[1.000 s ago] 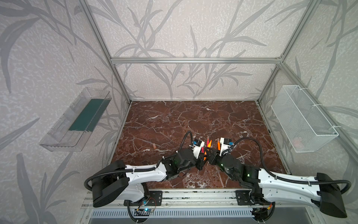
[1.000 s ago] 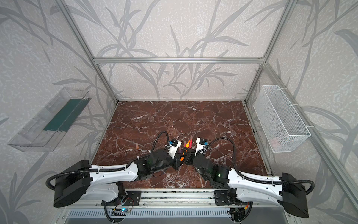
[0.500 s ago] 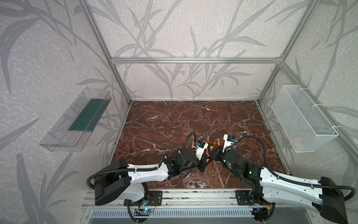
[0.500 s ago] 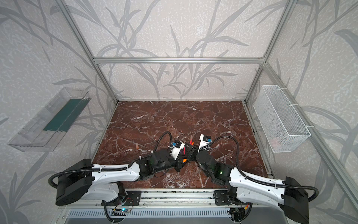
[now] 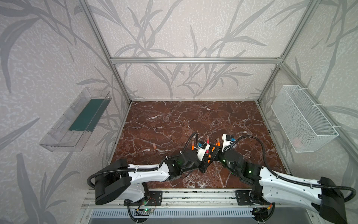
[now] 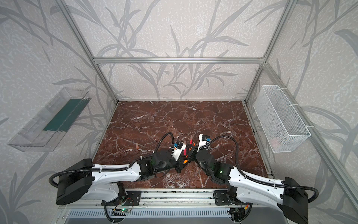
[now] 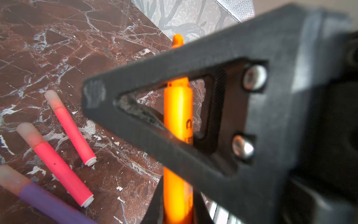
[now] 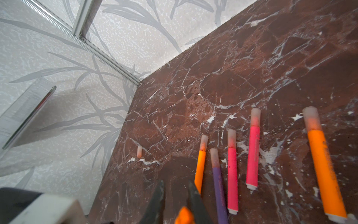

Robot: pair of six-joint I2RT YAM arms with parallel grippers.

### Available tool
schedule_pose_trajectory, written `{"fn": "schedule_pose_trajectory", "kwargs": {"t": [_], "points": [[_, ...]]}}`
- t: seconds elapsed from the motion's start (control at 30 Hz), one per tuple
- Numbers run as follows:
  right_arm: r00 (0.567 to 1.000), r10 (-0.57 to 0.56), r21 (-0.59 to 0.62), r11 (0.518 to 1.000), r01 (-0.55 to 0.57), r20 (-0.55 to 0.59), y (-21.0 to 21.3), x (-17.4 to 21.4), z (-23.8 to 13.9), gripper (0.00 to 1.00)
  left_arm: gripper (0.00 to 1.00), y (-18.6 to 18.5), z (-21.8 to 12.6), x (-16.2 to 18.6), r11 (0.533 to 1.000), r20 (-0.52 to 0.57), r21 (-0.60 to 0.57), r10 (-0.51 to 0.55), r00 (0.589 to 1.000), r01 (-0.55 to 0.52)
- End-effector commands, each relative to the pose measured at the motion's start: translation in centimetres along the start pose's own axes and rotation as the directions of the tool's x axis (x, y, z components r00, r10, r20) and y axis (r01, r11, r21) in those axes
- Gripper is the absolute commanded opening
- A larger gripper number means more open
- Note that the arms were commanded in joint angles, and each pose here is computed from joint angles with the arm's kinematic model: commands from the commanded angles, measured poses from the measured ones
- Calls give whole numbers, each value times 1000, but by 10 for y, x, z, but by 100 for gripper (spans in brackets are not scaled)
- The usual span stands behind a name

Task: Insert the pens into the pen caps
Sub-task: 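Open the right gripper and withdraw it while the left holds the orange marker, then reach the right gripper across to a pale pink cap near the left arm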

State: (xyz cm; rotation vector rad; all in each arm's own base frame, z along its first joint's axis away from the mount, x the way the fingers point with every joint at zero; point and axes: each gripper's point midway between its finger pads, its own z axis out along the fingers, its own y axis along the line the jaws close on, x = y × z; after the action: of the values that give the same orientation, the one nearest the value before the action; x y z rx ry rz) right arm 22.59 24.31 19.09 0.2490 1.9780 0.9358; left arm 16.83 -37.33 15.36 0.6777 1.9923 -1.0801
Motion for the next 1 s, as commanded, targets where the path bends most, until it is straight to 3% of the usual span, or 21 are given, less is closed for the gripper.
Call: {"fn": "schedule_pose_trajectory", "kwargs": {"t": [0.0, 0.1, 0.5, 0.6, 0.73, 0.83, 0.97], "points": [[1000, -19, -12, 1000, 19, -9, 8, -4, -1, 7, 0, -5, 0, -14, 1000, 36, 0, 18, 999, -18], [1000, -16, -33, 999, 16, -24, 11, 0, -2, 0, 6, -6, 1, -15, 1000, 37, -4, 18, 999, -18], [998, -11, -107, 994, 5, -59, 35, 19, 4, 0, 38, -6, -1, -24, 999, 64, -17, 33, 997, -32], [998, -17, -112, 994, 9, -67, 38, 24, 6, 0, 41, -4, -3, -26, 999, 73, -31, 39, 997, -37], [997, -17, -95, 995, 9, -75, 36, 29, 10, 0, 15, -1, -7, -29, 998, 92, -47, 41, 995, -37], [997, -15, -98, 995, 7, -80, 37, 30, 12, 1, 2, 4, -12, -30, 997, 106, -69, 39, 994, -31], [997, -28, -97, 995, 20, -73, 39, 28, 12, 24, 0, 16, -23, -32, 991, 128, -135, 39, 991, -21]]}}
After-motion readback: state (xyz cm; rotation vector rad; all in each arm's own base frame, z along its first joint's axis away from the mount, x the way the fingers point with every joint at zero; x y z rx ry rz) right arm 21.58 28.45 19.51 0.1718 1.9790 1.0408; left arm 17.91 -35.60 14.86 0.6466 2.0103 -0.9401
